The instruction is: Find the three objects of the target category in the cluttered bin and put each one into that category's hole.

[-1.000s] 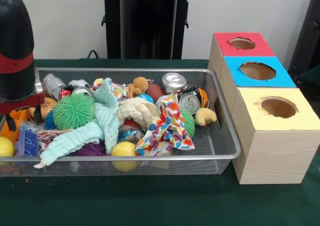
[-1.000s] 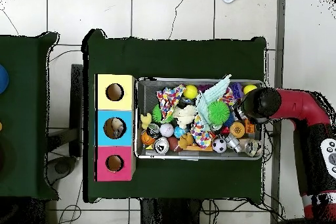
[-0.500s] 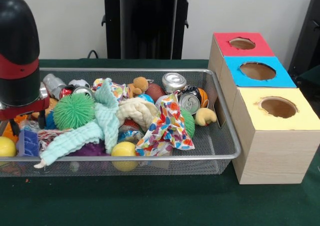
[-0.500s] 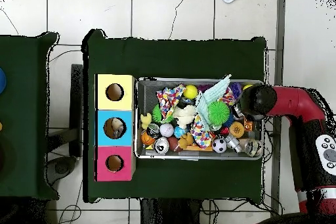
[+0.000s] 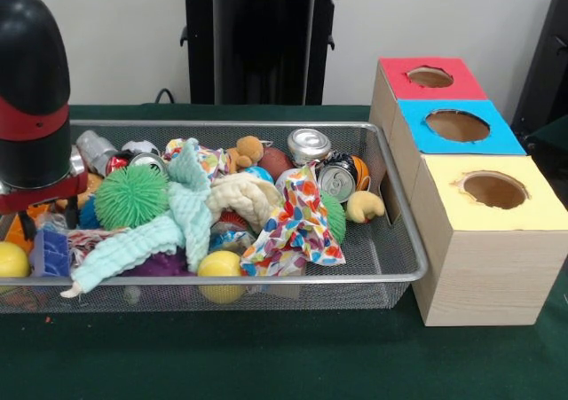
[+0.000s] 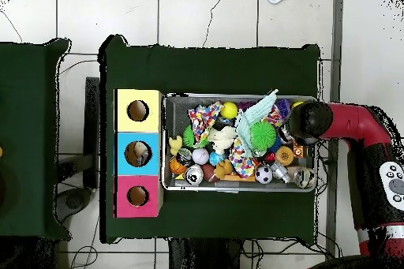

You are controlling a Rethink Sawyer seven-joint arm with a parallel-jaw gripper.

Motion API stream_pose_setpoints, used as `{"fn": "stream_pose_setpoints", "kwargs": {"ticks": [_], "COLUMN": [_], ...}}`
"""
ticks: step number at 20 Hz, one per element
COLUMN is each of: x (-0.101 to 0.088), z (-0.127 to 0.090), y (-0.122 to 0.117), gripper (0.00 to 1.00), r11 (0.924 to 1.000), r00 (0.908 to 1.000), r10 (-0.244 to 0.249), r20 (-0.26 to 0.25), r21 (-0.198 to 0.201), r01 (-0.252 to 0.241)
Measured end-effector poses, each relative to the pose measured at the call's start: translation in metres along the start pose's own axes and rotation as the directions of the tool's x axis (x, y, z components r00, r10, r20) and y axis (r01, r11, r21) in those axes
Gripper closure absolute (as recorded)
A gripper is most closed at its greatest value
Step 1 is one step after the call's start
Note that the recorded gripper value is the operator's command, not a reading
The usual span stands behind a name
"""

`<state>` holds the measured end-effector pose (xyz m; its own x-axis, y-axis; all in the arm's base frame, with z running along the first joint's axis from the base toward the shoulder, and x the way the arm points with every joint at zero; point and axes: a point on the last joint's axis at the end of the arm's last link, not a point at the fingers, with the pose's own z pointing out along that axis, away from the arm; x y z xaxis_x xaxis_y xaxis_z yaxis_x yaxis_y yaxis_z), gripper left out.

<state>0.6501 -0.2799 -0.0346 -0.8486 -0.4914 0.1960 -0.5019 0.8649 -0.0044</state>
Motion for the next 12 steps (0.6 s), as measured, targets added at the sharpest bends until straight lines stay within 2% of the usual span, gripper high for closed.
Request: {"fn": "stream_pose_setpoints", "kwargs": {"ticks": [12], "x": [-0.0011], "z": [-0.0019], "y": [-0.0022], "gripper": [1.00], "r11": [1.0000], "r00": [1.0000], "r10": [0.001], "r20": [0.002], "r21": [0.005], "r01": [-0.001]}}
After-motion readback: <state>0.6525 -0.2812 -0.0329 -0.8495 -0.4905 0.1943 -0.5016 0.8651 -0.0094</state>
